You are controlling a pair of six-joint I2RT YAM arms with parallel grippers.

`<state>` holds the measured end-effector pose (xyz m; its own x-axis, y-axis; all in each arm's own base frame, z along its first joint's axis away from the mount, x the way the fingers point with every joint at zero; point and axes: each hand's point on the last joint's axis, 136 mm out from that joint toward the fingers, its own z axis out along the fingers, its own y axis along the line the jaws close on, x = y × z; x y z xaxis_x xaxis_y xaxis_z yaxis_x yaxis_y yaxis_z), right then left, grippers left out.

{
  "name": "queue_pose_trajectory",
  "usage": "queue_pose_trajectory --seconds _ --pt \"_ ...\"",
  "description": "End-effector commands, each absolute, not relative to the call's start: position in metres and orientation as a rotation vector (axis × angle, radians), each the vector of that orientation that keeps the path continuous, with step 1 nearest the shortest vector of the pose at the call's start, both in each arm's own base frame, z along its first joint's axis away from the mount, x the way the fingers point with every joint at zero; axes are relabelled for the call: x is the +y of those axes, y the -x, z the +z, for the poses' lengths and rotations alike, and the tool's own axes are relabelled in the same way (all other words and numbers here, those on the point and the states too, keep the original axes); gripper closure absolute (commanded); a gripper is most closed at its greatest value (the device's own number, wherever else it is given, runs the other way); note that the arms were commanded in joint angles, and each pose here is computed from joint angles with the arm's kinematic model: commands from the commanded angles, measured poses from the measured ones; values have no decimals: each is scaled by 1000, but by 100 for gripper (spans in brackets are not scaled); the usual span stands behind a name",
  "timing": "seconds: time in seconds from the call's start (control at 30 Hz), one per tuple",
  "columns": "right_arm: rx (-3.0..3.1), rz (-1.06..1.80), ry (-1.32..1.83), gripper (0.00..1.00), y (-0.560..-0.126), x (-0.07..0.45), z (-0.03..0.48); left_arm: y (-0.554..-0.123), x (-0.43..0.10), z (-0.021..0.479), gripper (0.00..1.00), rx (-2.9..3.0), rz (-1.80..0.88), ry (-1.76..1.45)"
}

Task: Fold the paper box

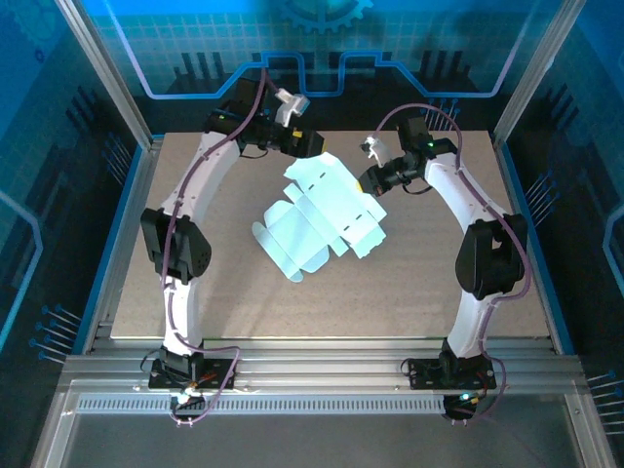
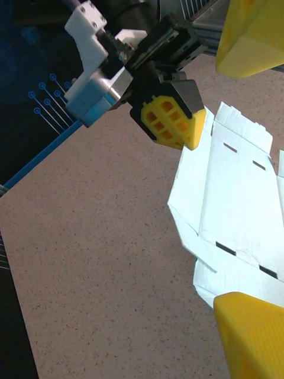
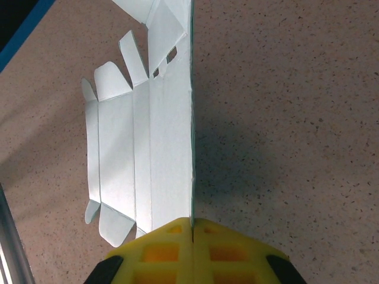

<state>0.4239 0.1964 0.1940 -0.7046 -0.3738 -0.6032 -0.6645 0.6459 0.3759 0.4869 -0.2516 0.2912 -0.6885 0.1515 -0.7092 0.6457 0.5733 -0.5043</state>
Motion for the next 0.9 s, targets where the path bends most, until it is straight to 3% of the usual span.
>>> queue_pose_trajectory --seconds 0.0,0.57,0.67,0.73,0.87 --pt "2366 871 791 100 -424 195 209 -493 -256 282 8 2204 -1079 -614" --pt "2380 872 783 100 -426 194 204 -501 -273 268 19 2177 -1108 -636" --pt "2370 882 791 100 -425 196 207 -504 -275 260 24 2181 -1090 -648" --pt "2369 886 795 100 -423 196 207 -503 -278 257 34 2178 -1117 -663" --pt "2365 891 801 100 -421 196 208 -501 -281 250 38 2180 -1088 -701"
